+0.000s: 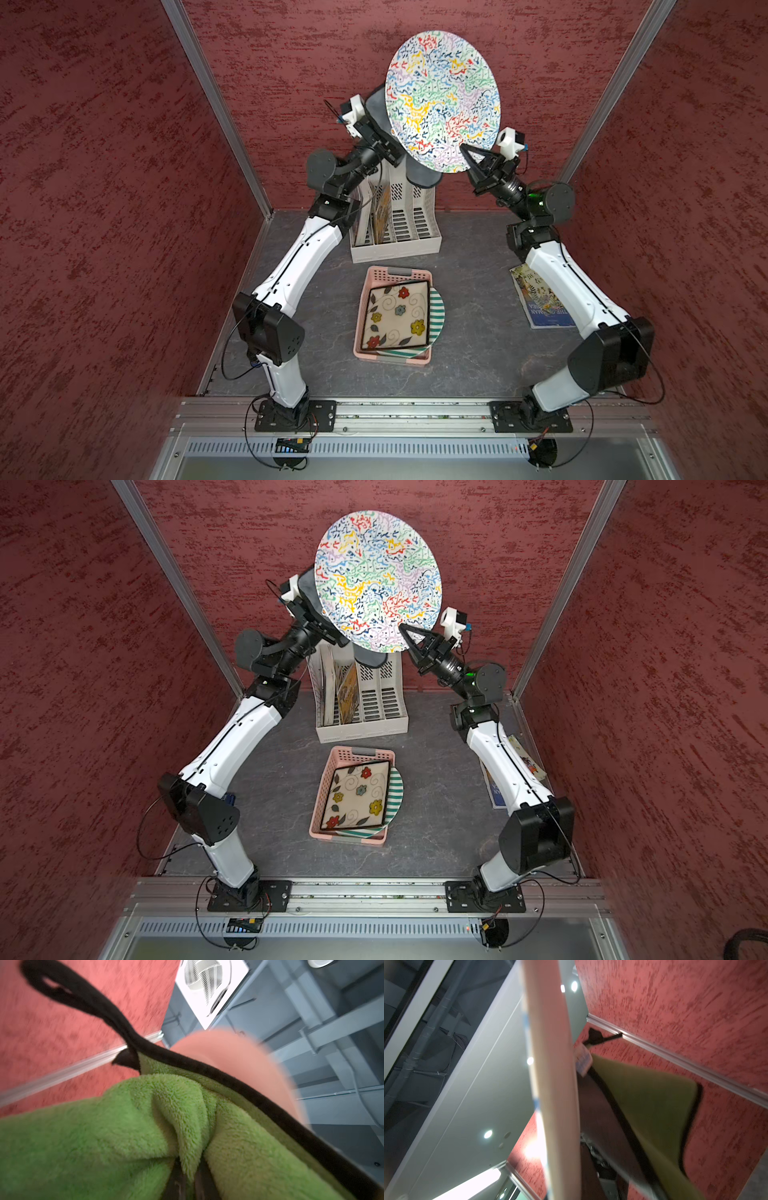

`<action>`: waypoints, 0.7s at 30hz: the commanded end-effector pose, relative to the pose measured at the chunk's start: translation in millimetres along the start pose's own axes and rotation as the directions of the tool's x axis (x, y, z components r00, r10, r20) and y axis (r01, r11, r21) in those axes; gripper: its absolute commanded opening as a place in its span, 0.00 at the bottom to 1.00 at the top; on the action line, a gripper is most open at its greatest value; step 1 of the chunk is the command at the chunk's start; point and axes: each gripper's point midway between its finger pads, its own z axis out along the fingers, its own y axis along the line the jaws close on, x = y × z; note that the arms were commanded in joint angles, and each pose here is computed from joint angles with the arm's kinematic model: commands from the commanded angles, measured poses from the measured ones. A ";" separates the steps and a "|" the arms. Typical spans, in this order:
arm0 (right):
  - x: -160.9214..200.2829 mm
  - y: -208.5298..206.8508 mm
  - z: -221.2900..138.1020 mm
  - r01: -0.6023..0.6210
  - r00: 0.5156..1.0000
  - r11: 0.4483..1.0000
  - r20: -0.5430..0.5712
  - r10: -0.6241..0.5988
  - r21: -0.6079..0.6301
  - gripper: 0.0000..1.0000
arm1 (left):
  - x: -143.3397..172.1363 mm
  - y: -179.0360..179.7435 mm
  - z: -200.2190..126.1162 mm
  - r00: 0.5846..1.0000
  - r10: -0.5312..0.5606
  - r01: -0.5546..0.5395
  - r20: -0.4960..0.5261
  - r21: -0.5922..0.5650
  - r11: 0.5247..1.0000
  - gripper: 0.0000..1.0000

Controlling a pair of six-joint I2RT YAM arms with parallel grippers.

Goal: Wipe the wet plate dry
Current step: Wipe the plate with towel.

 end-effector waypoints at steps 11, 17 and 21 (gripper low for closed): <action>-3.0 24.4 51.0 0.106 0.994 0.992 -0.023 -0.108 -0.062 0.00 | 75.1 -51.6 6.2 0.985 0.039 -0.010 -0.169 0.173 0.985 0.00; -67.8 11.2 16.7 0.127 0.982 0.990 0.135 -0.134 0.058 0.00 | 79.0 -36.8 -48.4 0.984 0.128 -0.130 -0.124 -0.012 0.991 0.00; -52.7 -29.3 -4.9 0.100 0.985 0.962 0.110 -0.131 0.255 0.00 | 81.6 -5.5 -82.5 0.923 0.325 -0.379 -0.206 -0.337 0.862 0.00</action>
